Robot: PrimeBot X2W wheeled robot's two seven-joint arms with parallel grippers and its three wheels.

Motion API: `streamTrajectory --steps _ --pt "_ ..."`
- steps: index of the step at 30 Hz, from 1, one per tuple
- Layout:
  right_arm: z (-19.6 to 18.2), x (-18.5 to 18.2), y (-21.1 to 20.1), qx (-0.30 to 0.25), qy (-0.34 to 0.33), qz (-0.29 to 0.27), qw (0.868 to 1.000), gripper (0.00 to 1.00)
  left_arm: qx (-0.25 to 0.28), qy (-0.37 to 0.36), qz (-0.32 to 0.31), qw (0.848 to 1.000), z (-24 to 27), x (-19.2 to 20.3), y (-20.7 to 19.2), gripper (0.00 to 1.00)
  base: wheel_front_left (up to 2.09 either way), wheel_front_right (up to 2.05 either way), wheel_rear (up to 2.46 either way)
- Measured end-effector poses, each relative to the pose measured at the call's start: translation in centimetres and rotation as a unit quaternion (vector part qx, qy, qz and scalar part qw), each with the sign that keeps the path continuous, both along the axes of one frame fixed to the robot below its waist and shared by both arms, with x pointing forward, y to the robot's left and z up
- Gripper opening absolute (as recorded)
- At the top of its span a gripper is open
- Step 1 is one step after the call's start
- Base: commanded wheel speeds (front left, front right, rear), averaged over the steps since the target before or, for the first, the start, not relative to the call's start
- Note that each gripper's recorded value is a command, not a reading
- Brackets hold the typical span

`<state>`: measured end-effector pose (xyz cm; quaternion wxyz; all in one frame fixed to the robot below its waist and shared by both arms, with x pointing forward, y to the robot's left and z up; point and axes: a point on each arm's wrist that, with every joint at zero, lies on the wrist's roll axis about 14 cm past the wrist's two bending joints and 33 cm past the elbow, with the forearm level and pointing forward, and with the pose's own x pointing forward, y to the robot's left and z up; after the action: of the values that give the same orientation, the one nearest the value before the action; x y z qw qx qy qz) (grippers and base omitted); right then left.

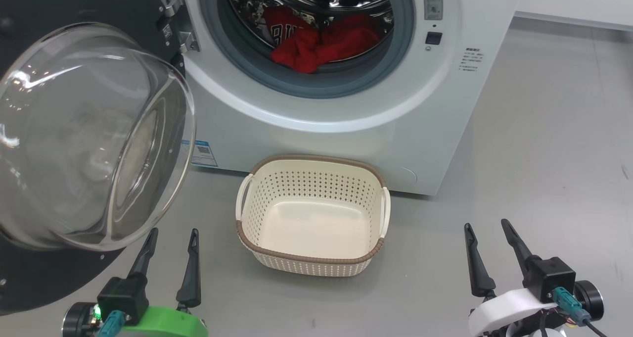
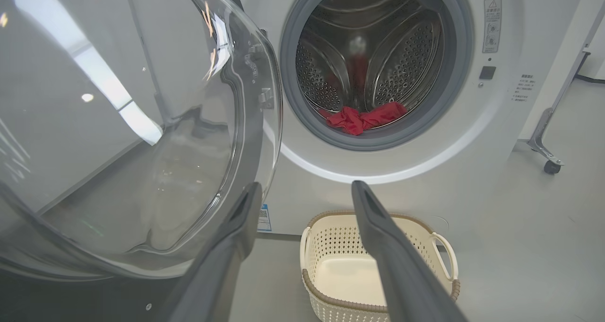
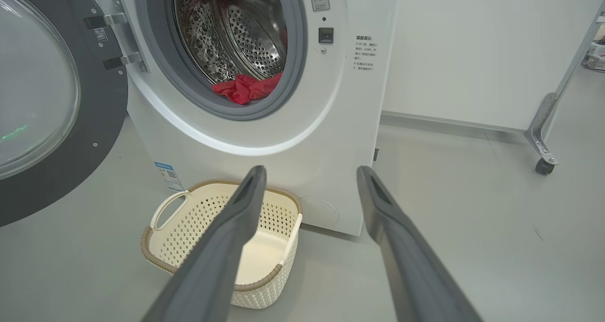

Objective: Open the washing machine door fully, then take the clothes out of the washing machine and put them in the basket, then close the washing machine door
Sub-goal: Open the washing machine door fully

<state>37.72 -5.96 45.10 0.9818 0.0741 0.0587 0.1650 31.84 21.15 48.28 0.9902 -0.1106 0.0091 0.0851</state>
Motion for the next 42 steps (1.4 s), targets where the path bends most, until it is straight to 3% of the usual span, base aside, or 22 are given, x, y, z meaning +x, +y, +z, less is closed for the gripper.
streamTrajectory --steps 27,42 --pt "1.1 -2.3 -7.6 0.005 -0.012 -0.130 0.991 1.00 0.003 0.006 -0.112 0.994 -0.3 3.5 -7.0 1.00 0.00 0.00 0.00" --pt "0.9 -2.5 -7.9 0.007 -0.008 -0.136 0.991 1.00 0.004 0.015 -0.118 0.993 -0.5 3.6 -7.4 1.00 0.00 0.00 0.00"
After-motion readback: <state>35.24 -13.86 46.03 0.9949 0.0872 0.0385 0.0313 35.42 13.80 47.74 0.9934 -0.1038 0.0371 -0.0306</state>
